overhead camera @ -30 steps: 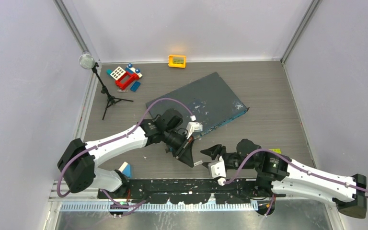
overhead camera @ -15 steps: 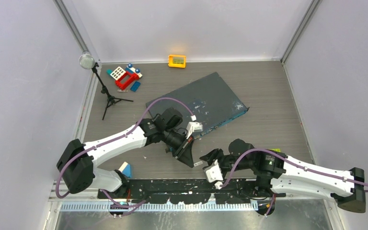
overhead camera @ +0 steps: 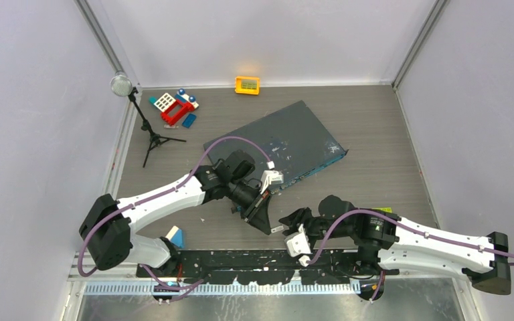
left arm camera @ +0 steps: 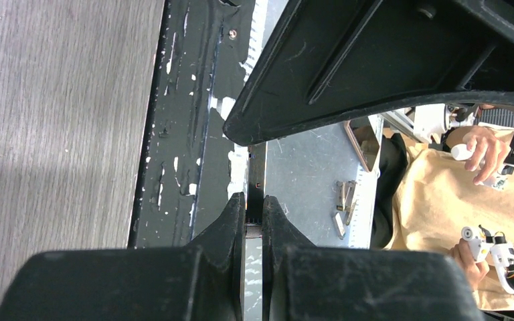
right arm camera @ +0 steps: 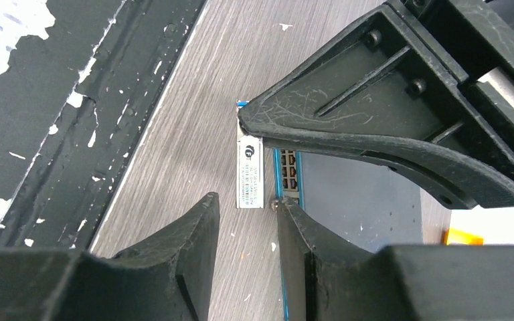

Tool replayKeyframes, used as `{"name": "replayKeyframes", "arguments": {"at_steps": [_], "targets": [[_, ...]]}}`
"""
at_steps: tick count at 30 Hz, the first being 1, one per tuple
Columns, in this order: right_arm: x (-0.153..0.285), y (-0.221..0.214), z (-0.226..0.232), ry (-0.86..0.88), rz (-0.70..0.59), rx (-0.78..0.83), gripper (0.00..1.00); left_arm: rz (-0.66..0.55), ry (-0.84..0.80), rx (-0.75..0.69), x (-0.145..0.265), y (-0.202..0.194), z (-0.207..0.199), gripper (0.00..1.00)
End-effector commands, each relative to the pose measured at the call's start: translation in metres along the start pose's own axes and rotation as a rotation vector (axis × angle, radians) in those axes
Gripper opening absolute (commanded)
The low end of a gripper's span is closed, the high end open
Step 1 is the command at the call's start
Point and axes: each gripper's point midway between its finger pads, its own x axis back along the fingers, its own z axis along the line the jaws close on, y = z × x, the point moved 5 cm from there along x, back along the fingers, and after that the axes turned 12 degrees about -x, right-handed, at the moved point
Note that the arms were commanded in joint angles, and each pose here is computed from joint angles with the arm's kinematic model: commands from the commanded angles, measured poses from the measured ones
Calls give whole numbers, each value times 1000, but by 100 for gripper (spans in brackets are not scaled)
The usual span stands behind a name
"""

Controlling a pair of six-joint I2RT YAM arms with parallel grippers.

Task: Insert the plug into the switch port
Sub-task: Pick up the plug from the center of the board.

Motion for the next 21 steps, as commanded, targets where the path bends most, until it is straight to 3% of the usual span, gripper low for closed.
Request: {"name": "replayKeyframes", "arguments": {"at_steps": [1, 11, 16, 18, 21], "targets": [[2, 13, -10, -50, -51, 28, 43, -37, -44, -41, 3, 15, -10, 0], [-1, 13, -10, -52, -61, 15, 26, -30, -54, -30, 1, 13, -9, 0], [-2, 12, -8, -45, -59, 0, 9, -29, -44, -27, 1, 14, -8, 0], [0, 12, -8, -50, -58, -14, 4, -33, -10, -32, 2, 15, -6, 10], [3, 10, -6, -68, -65, -40, 0, -60, 55, -59, 7, 21, -4, 37]]}}
